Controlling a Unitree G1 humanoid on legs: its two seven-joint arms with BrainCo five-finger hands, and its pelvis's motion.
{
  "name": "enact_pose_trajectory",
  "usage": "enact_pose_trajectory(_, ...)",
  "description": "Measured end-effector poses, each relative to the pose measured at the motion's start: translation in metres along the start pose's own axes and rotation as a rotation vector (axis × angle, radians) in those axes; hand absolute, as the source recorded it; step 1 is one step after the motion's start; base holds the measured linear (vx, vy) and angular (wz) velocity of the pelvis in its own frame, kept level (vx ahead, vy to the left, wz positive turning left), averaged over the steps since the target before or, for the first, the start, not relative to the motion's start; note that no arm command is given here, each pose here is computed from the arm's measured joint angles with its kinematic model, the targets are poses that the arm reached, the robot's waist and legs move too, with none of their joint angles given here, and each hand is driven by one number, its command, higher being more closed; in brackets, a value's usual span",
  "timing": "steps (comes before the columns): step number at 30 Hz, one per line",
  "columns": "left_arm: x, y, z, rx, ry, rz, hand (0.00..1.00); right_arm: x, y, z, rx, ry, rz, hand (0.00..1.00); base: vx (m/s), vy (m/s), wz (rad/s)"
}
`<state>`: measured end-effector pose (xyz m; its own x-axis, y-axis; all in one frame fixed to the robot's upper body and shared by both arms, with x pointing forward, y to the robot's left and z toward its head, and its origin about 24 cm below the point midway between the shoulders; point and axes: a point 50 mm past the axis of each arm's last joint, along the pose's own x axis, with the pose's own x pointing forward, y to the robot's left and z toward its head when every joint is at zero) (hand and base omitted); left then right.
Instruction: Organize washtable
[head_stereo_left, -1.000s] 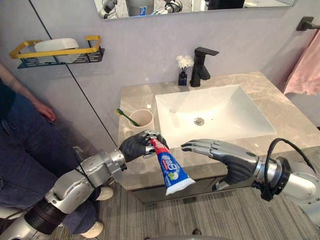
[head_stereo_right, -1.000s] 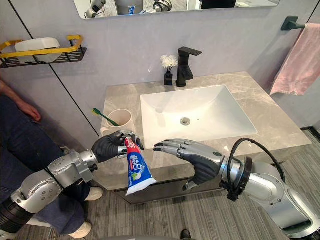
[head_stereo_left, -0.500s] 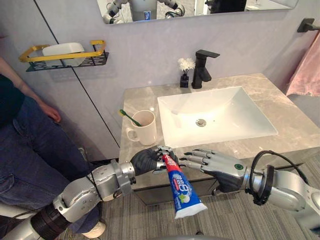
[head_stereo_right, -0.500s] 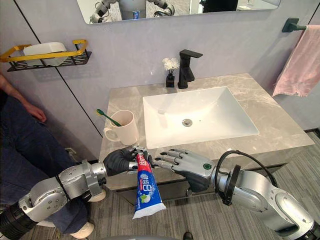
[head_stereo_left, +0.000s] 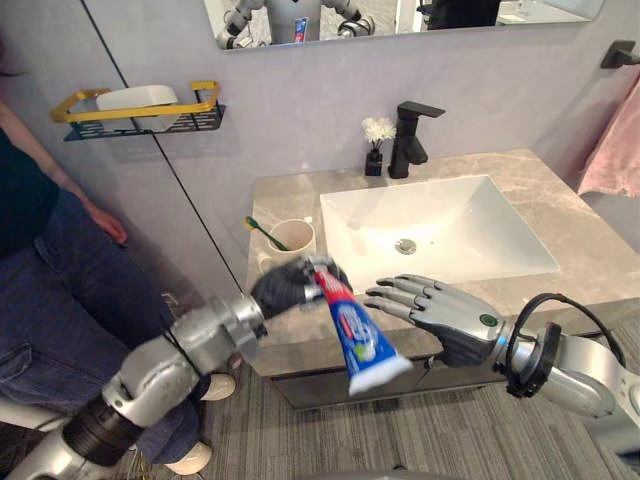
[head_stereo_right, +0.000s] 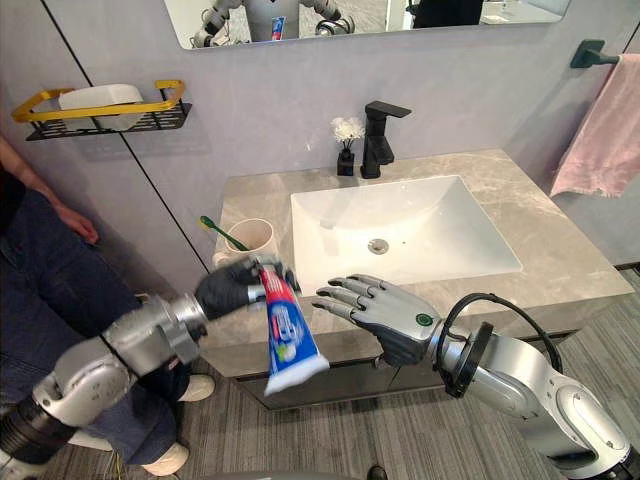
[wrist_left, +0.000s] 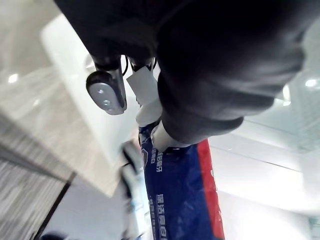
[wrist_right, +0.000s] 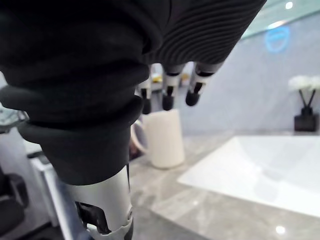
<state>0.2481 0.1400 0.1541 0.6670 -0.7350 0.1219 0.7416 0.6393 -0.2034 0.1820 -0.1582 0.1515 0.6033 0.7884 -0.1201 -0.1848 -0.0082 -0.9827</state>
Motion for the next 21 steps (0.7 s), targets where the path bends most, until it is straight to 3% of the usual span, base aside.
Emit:
enact_pose_trajectory(8, 0.032, 0.011, 0.072, 0.110, -0.232, 0.006, 1.00, 0.001, 0.004, -0.005, 0.160, -0.002, 0.030, 0.00, -0.01, 0.000, 0.00)
enact_pose_trajectory(14, 0.054, -0.008, 0.098, 0.074, -0.450, -0.030, 1.00, 0.013, 0.012, -0.004, 0.250, -0.033, 0.001, 0.00, 0.00, 0.000, 0.03)
enact_pose_trajectory(19, 0.088, -0.023, 0.086, -0.020, -0.597, 0.043, 1.00, 0.040, 0.010, -0.011, 0.415, -0.008, -0.271, 0.00, -0.01, -0.002, -0.01)
enact_pose_trajectory(21, 0.096, -0.028, 0.084, 0.034, -0.621, 0.104, 1.00, 0.049, 0.014, -0.015, 0.481, 0.054, -0.406, 0.00, -0.03, -0.001, -0.08)
